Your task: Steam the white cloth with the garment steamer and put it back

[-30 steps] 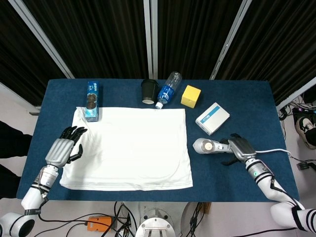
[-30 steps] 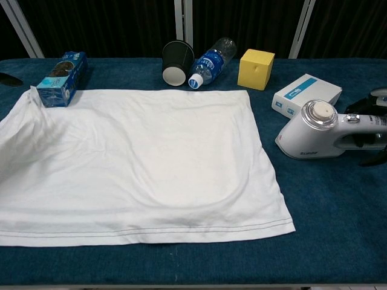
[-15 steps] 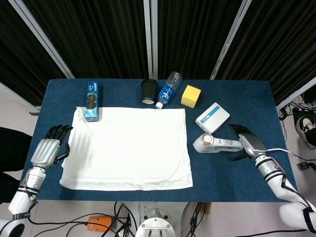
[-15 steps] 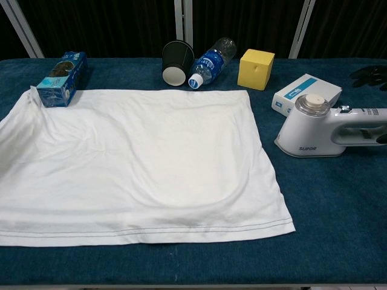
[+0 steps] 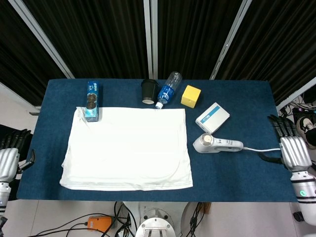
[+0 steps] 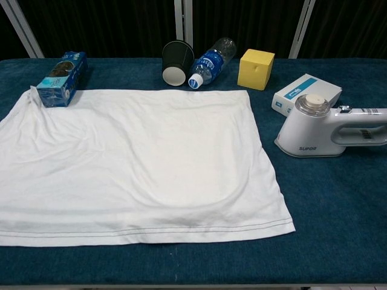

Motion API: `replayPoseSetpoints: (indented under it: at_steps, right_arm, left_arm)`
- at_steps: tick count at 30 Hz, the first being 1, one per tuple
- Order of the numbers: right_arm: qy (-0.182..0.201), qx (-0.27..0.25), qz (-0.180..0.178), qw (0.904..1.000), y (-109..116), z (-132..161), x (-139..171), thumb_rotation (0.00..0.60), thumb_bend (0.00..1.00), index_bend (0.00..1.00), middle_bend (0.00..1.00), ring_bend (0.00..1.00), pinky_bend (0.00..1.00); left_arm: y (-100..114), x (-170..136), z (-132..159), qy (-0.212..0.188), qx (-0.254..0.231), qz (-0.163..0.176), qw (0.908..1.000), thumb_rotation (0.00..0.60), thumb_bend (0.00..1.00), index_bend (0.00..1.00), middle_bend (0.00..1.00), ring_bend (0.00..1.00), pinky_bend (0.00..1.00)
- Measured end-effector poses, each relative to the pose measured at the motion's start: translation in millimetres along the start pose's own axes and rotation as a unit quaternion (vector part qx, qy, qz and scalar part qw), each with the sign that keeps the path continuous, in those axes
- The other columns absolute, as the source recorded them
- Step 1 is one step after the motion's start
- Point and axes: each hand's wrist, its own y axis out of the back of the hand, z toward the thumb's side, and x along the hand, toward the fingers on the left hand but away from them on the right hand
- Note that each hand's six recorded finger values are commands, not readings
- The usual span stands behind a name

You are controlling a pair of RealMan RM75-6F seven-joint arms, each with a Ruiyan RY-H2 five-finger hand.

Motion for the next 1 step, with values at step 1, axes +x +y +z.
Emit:
replayPoseSetpoints:
  at_steps: [1]
  right_arm:
    - [-0.005,0.000,-0.007,1.0000,2.5,-3.0,8.7,0.600,0.12,0.00,0.11,0.00,0.05]
  left_arm:
    - [1.6,-5.1,-2.3,0.004,-0.002,0.004,1.0000,0.194,0.45,0.09,0.07,0.00,0.00]
